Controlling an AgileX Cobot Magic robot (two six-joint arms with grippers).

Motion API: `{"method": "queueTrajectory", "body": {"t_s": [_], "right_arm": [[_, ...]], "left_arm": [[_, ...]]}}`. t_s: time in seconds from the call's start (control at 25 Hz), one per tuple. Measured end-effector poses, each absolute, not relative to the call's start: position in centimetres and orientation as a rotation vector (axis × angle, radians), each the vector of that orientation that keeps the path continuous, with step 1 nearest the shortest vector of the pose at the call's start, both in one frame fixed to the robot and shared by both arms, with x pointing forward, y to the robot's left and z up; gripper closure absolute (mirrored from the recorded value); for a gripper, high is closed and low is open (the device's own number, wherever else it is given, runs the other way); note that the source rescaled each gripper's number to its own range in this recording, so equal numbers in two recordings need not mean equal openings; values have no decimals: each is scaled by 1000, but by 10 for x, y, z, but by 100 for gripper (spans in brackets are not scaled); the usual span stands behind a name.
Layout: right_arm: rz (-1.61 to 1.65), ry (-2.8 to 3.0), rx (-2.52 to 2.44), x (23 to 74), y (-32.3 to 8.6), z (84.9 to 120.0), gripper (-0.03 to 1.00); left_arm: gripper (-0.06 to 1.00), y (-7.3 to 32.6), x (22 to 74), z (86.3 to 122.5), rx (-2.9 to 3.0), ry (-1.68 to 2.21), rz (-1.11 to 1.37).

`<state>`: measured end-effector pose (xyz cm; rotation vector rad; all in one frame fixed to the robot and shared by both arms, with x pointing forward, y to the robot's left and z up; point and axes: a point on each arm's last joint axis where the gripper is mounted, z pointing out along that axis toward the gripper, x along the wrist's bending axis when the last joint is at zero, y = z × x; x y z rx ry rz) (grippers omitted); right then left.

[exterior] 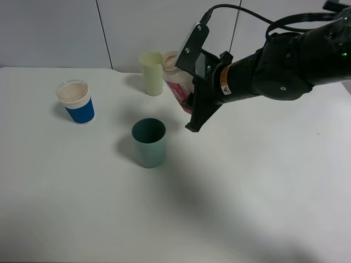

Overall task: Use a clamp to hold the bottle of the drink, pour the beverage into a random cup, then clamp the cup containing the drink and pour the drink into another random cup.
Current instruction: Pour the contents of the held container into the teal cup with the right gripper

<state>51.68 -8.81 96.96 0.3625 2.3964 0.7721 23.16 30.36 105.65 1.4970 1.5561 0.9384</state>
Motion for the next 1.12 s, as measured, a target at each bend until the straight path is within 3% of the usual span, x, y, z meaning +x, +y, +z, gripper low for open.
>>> {"method": "queueTrajectory", "body": {"t_s": [1.12], "right_arm": [[356,2466,-19,510,-89,969,95]], "left_arm": [[-5,304,232,1057,1497,1556,938]]}}
